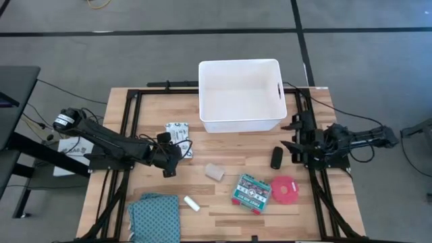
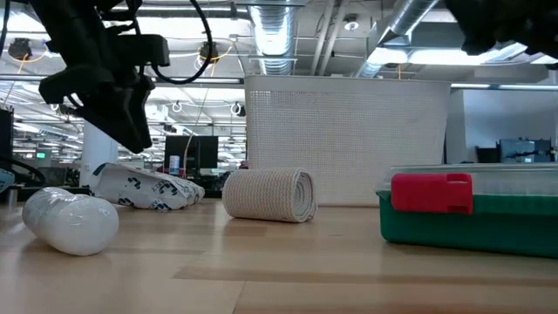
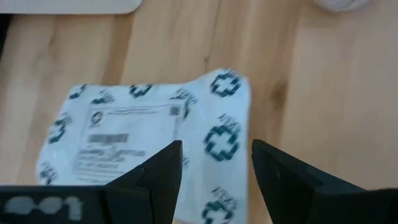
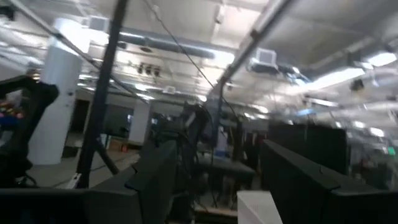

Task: Pick & place medical supplies in basket/bin
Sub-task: Put the white mailer bag into the white bin

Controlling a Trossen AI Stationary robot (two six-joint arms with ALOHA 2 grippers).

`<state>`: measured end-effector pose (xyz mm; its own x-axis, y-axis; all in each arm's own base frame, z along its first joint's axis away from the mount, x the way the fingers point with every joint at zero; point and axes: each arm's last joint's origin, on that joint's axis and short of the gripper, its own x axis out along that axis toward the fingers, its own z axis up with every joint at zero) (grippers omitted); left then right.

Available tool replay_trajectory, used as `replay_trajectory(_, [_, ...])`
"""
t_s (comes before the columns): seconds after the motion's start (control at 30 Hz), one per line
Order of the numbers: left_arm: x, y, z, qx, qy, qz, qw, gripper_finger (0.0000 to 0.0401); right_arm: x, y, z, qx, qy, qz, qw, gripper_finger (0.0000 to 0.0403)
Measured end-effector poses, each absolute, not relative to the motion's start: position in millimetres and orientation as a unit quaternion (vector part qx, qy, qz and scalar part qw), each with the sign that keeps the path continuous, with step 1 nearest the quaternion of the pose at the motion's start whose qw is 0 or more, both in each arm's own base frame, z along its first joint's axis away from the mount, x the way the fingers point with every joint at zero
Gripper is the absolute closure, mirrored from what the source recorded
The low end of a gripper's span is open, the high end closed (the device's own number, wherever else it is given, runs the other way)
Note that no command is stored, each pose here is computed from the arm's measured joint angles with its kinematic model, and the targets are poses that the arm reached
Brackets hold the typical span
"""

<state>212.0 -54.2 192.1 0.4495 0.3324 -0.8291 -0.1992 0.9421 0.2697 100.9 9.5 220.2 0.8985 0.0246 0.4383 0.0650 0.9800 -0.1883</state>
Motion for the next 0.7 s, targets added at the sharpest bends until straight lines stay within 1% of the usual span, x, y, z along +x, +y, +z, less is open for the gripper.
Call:
replay_trajectory(0.13, [211,-56,192,0.067,0.500,0.156,0.849,0.0217,110,10,220,-0.045,-0.196,-0.013,0.979,0.0178])
replay_trajectory(0.3, [209,-61,192,0.119,0.499,0.137,0.847,0.0217,122,11,222,0.012,-0.161,0.003,0.987,0.0178])
replay_trajectory(0.4, [207,-61,192,0.136,0.503,0.143,0.842,0.0217,133,12,218,0.015,-0.123,-0.002,0.992,0.0178])
replay_trajectory(0.53, [209,-64,186,0.136,0.516,0.140,0.834,0.0217,146,13,220,0.014,-0.106,-0.012,0.994,0.0178])
replay_trajectory(0.7, [217,-68,162,0.171,0.559,0.130,0.801,0.0217,160,15,225,0.009,-0.084,-0.010,0.996,0.0178])
